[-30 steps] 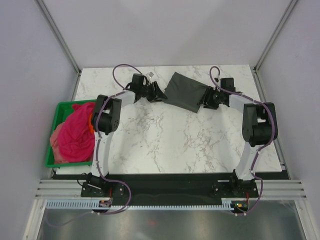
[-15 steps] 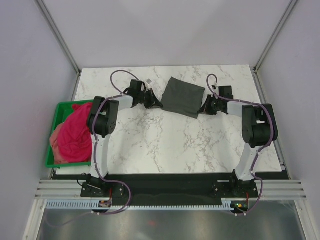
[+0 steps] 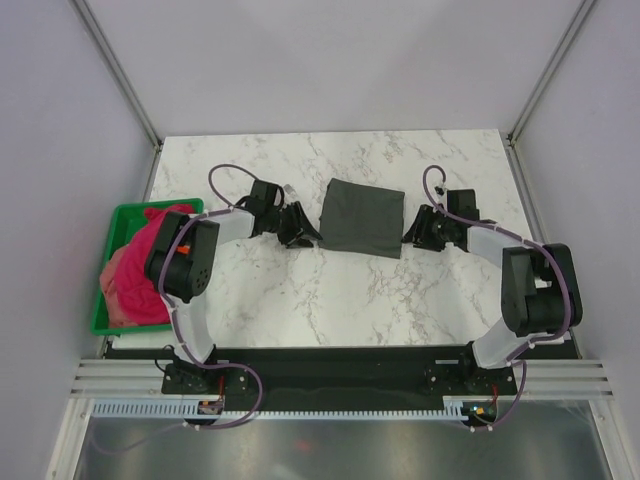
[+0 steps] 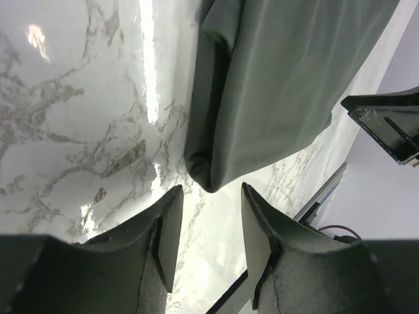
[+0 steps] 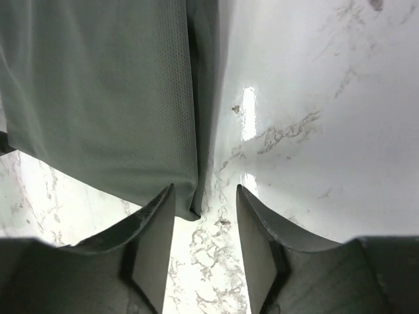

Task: Fold and stack the t-shirts
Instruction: Fold the tshirt, then neatly place the folded tshirt to the corner, then reset both grippers

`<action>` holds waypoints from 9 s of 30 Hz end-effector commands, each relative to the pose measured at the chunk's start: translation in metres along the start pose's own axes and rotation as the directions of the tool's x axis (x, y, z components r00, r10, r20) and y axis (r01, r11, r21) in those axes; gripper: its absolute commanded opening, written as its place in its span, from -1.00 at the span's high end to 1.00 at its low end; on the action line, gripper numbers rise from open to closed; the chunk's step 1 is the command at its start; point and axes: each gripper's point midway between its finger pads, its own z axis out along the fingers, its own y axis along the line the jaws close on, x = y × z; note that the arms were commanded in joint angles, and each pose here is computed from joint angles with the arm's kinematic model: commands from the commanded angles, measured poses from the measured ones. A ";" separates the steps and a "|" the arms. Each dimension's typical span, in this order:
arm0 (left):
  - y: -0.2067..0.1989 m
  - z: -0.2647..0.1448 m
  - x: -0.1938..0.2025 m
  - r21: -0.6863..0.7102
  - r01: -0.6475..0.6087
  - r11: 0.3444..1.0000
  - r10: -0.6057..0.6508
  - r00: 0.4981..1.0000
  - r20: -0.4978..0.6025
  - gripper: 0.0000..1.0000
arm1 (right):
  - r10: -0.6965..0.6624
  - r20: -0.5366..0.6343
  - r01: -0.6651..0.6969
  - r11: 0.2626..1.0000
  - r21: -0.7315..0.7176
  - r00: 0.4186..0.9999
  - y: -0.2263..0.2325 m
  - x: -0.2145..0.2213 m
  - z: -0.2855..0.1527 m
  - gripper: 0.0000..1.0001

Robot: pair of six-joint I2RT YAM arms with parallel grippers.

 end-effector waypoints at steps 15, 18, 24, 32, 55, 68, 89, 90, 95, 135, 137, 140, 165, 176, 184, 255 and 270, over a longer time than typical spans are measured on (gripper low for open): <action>-0.079 0.054 -0.141 0.188 -0.166 0.968 0.141 0.980 0.139 0.10 | -0.038 0.121 0.044 0.998 -0.047 0.992 0.019 -0.106 0.056 -0.07; -0.051 0.074 -0.157 0.157 -0.101 0.982 0.078 0.986 0.145 0.17 | -0.044 0.114 0.045 0.999 -0.008 0.993 0.007 -0.108 0.070 0.11; -0.028 0.078 -0.169 0.137 0.027 0.990 -0.048 0.988 0.150 0.31 | -0.059 0.112 0.055 0.998 0.039 0.992 -0.005 -0.105 0.075 0.50; -0.098 0.028 -0.181 0.244 -0.092 0.965 0.042 0.979 0.200 0.21 | -0.066 0.139 0.065 0.998 0.016 0.988 0.008 -0.119 0.064 0.29; -0.032 0.028 -0.081 0.078 -0.163 0.984 0.157 0.984 0.080 0.09 | -0.069 0.076 0.074 0.995 -0.066 0.995 0.034 -0.100 0.028 -0.14; -0.014 0.048 -0.057 0.096 -0.127 0.987 0.128 0.992 -0.001 0.81 | -0.067 0.059 0.069 0.997 -0.034 0.996 0.022 -0.080 0.026 -0.12; -0.078 -0.013 -0.093 0.196 -0.168 0.966 0.144 0.980 0.135 0.29 | -0.146 -0.036 0.144 0.988 -0.058 0.989 0.008 -0.068 0.050 -0.02; -0.093 -0.016 -0.104 0.213 -0.199 0.957 0.166 0.973 0.162 0.32 | -0.144 -0.034 0.142 0.988 -0.058 0.989 0.007 -0.068 0.050 -0.01; -0.092 0.006 -0.125 0.228 -0.184 0.956 0.150 0.976 0.159 0.41 | -0.123 -0.030 0.121 0.991 -0.063 0.992 0.010 -0.063 0.044 0.07; -0.087 -0.070 -0.057 0.291 -0.169 0.942 0.145 0.984 0.103 0.26 | -0.222 -0.010 0.222 0.975 -0.005 0.975 0.023 -0.093 0.009 -0.32; -0.083 -0.086 -0.031 0.288 -0.180 0.940 0.160 0.983 0.094 0.26 | -0.227 -0.032 0.226 0.974 -0.011 0.973 0.019 -0.092 0.018 -0.32; -0.089 -0.109 -0.007 0.305 -0.216 0.928 0.197 0.976 0.092 0.25 | -0.224 -0.064 0.224 0.975 -0.009 0.973 0.012 -0.090 0.031 -0.29; -0.065 -0.140 0.050 0.198 -0.305 0.932 0.301 0.952 0.050 0.17 | -0.255 -0.068 0.264 0.942 0.206 0.965 -0.039 -0.149 0.067 1.00; -0.063 -0.139 0.052 0.196 -0.304 0.932 0.301 0.952 0.046 0.17 | -0.196 0.020 0.164 0.867 0.470 0.980 -0.141 -0.228 0.037 1.00; -0.057 -0.134 0.053 0.184 -0.290 0.939 0.290 0.957 0.029 0.17 | -0.120 0.224 -0.030 0.822 0.569 0.967 -0.218 -0.294 0.010 1.00; -0.162 -0.235 0.035 0.258 -0.509 0.821 0.411 0.841 0.352 -1.00 | 0.079 0.391 -0.036 0.993 -0.115 0.917 0.088 -0.038 -0.201 -0.96; -0.162 -0.270 0.056 0.166 -0.625 0.763 0.483 0.722 0.495 -0.95 | 0.060 0.458 0.022 0.985 -0.170 0.887 0.110 -0.039 -0.237 -0.96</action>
